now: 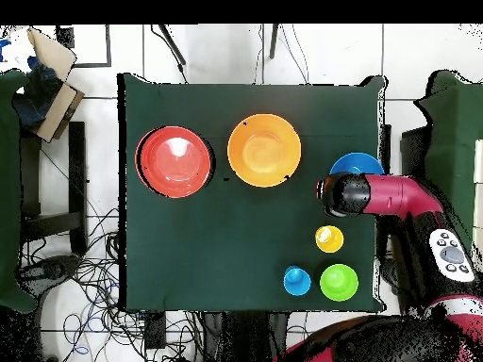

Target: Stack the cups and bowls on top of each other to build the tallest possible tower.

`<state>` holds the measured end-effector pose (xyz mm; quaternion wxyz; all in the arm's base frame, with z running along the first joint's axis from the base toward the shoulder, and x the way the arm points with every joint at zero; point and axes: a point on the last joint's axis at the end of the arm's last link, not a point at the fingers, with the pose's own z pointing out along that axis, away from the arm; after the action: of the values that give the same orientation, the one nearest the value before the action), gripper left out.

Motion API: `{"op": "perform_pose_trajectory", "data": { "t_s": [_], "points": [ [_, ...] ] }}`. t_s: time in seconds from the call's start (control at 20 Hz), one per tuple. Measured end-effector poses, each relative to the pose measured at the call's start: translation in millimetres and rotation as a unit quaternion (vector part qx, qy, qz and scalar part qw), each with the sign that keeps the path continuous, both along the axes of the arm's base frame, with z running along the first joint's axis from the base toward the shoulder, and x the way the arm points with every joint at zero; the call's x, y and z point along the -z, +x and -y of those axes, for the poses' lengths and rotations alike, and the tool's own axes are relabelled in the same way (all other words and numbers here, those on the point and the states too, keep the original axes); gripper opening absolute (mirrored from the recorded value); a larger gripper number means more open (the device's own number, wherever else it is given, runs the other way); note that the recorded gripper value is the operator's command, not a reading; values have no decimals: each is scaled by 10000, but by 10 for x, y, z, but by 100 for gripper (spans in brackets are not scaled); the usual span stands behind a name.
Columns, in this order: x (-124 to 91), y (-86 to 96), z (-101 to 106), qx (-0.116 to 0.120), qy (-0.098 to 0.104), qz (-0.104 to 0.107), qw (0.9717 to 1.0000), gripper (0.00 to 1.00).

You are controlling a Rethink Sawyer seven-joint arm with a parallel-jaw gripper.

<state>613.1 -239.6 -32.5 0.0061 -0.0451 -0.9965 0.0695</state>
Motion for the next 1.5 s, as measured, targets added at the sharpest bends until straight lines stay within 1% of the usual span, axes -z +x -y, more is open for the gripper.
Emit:
{"op": "perform_pose_trajectory", "data": {
  "t_s": [0.25, 0.6, 0.65, 0.75, 0.85, 0.9, 1.05, 1.5],
  "points": [
    [130, -31, -53, -14, 74, 36, 10000, 100],
    [198, -50, -81, -17, 115, 49, 9999, 100],
    [198, -50, -77, -19, 112, 53, 9999, 0],
    [191, -44, -70, -15, 106, 61, 9999, 0],
    [111, 12, -3, -2, 35, 136, 9999, 0],
    [17, 71, 49, 7, -31, 209, 9998, 0],
    [-51, 105, 84, 8, -78, 255, 9996, 0],
    [-83, 115, 99, 18, -98, 269, 9996, 0]
  ]
}}
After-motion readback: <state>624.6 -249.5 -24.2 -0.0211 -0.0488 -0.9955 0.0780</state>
